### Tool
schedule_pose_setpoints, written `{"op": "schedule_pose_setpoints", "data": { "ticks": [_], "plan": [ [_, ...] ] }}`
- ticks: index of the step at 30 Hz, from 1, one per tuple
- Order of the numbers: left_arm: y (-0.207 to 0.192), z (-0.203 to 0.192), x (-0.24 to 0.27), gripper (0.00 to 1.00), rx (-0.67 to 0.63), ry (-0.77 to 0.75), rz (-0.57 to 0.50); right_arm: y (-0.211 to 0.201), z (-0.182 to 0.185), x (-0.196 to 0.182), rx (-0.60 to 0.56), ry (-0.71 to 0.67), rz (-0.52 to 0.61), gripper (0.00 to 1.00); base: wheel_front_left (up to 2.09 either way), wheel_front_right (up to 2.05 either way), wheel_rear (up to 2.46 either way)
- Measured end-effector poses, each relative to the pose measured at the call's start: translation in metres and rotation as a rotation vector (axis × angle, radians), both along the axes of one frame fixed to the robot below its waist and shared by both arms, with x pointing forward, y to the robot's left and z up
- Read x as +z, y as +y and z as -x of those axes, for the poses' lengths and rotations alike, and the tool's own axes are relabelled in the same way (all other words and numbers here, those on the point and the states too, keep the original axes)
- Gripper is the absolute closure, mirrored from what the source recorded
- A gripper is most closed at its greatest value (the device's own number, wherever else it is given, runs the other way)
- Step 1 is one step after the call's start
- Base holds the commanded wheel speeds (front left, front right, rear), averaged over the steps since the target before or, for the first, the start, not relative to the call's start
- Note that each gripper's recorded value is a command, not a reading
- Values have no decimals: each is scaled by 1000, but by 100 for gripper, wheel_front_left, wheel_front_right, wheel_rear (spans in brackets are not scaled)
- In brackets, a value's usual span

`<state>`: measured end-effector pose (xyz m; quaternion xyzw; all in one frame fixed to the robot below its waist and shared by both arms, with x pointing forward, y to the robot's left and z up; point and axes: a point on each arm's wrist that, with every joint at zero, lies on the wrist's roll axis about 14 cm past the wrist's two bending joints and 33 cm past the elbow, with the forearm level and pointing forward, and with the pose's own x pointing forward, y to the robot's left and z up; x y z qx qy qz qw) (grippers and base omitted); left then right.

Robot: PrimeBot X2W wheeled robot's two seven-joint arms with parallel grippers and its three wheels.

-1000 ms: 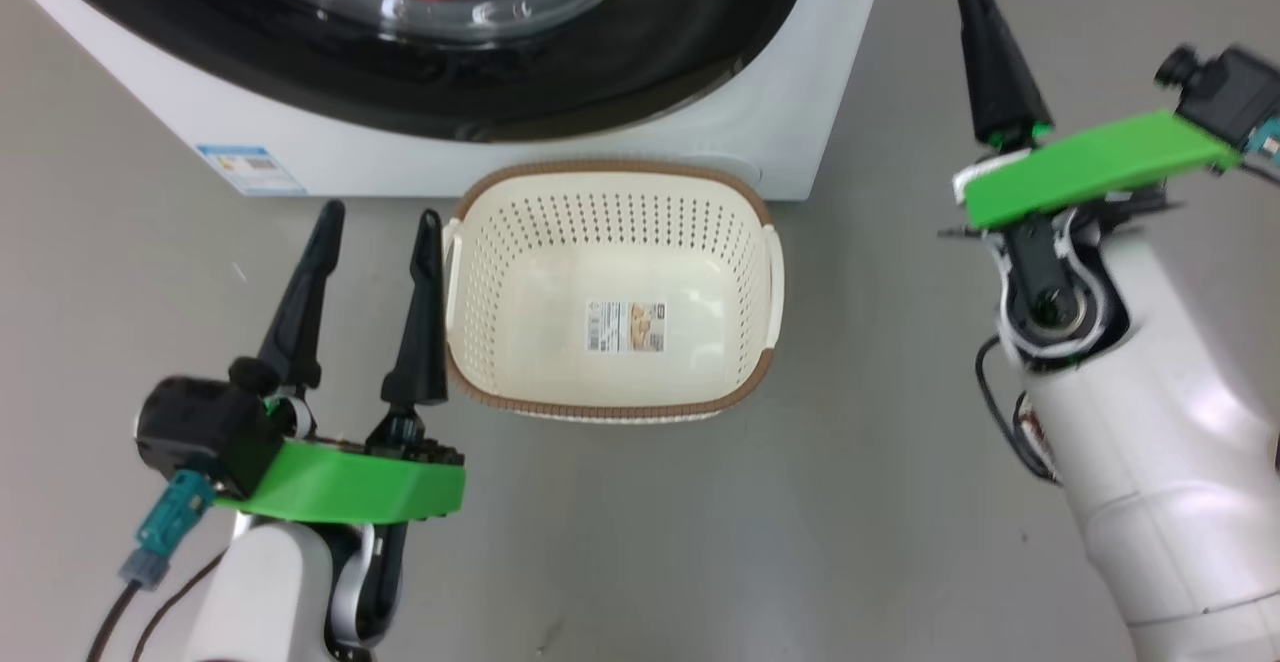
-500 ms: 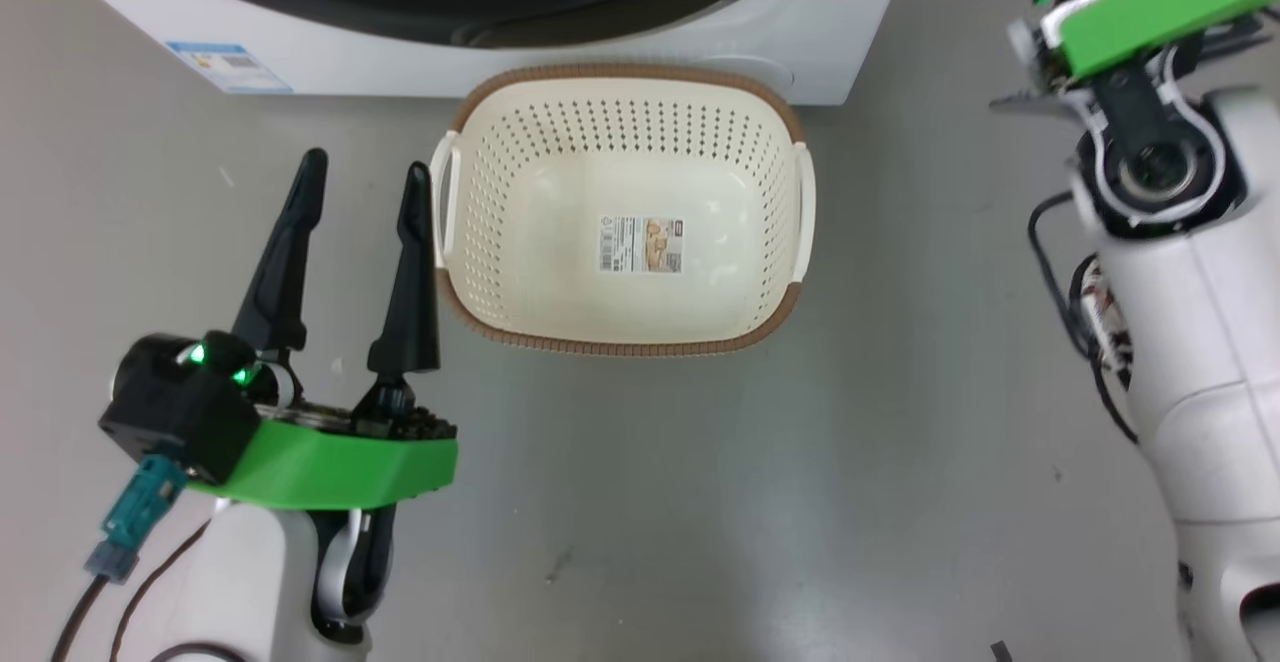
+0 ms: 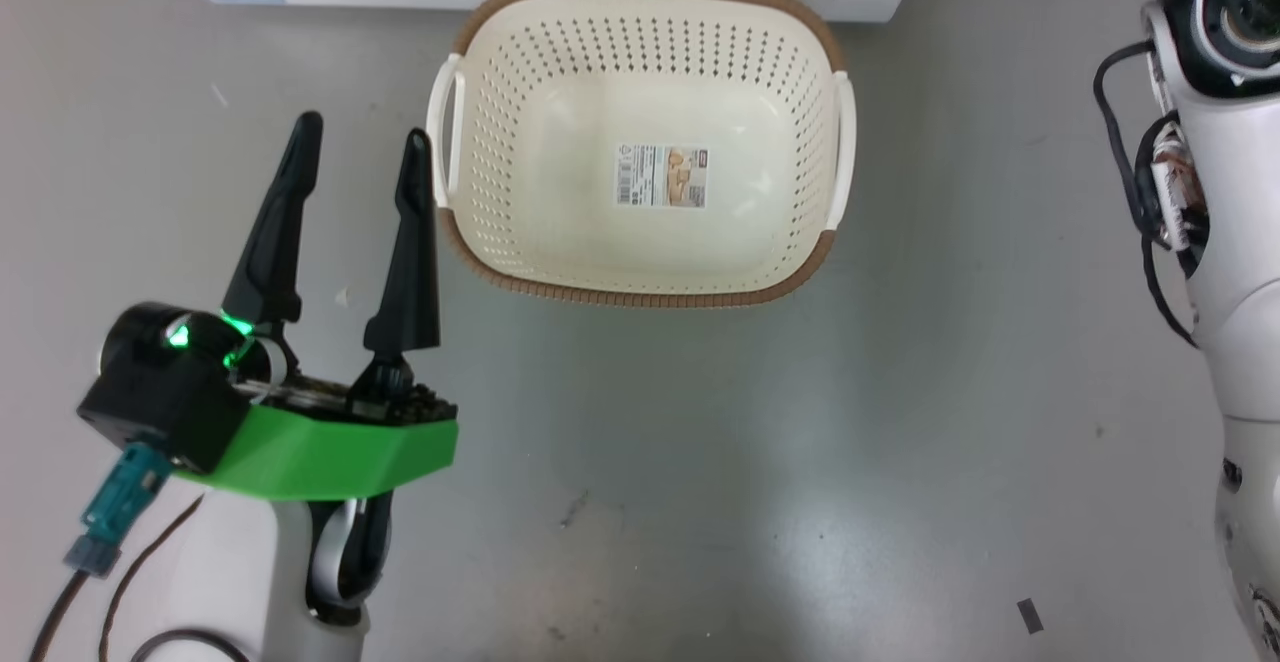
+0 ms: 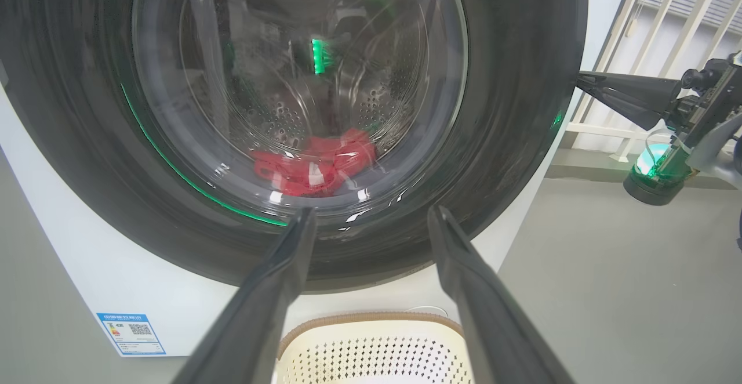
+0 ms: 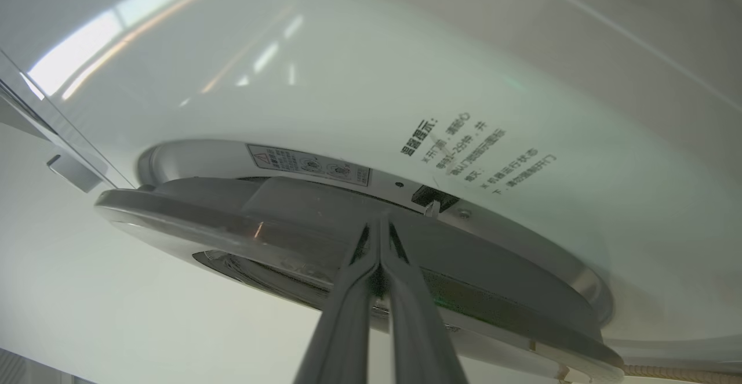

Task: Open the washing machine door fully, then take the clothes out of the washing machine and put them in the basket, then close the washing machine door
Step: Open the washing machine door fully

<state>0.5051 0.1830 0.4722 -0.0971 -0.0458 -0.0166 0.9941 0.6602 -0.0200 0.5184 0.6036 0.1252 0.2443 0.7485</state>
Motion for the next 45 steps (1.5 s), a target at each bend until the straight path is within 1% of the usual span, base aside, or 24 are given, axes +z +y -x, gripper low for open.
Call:
{"op": "schedule_pose_setpoints", "data": {
  "ticks": [10,17,25,30,36,45],
  "plan": [
    [3,-7,-21,0,1,39,29,13,-20,-18,44,34,-43,100,0,0,0],
    [6,-6,-31,0,8,62,21,24,-29,-17,78,27,-66,100,0,0,0],
    [8,-5,-33,0,12,71,15,33,-31,-19,137,55,-69,100,0,0,0],
    [8,-5,-33,0,12,72,16,36,-29,-14,171,52,-57,100,0,0,0],
    [7,-4,-31,0,10,73,20,38,-22,3,212,21,-62,100,0,0,0],
    [4,-3,-26,0,-2,64,19,40,-8,5,247,20,-39,100,0,0,0]
  ]
}}
